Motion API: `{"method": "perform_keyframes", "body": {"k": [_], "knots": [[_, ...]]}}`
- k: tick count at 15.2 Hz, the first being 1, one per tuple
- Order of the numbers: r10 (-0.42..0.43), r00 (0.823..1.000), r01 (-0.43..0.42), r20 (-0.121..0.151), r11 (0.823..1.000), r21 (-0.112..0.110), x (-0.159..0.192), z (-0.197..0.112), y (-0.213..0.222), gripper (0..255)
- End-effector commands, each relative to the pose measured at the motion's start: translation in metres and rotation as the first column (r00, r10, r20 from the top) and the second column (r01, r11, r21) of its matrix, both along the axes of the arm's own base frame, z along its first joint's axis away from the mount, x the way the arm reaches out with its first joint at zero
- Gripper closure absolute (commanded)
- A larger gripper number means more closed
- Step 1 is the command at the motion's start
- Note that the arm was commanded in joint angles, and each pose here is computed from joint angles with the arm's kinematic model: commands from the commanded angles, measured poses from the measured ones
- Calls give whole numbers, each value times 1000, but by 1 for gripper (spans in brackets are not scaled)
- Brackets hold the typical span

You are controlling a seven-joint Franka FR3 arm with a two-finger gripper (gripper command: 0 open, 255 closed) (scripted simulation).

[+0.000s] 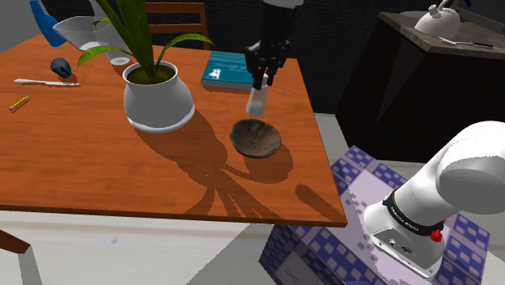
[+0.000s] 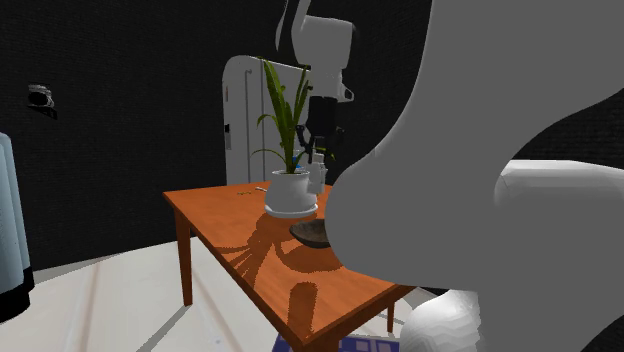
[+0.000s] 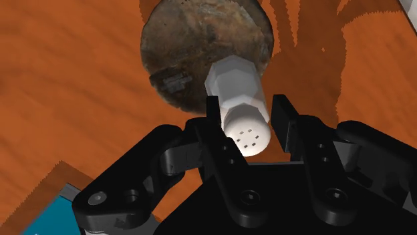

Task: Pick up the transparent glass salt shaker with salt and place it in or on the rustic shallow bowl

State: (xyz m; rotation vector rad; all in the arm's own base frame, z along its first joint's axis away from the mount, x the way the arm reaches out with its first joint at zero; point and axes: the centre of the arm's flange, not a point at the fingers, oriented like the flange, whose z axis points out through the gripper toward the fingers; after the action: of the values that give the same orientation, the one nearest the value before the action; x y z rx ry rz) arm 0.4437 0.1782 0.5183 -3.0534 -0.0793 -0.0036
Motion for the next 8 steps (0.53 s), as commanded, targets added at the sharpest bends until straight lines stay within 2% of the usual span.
{"method": "perform_keyframes", "body": {"k": [1, 8], "knots": [[1, 1000, -1, 0, 1000, 0, 0, -9, -4, 255], [1, 1000, -1, 0, 1000, 0, 0, -46, -4, 255]]}}
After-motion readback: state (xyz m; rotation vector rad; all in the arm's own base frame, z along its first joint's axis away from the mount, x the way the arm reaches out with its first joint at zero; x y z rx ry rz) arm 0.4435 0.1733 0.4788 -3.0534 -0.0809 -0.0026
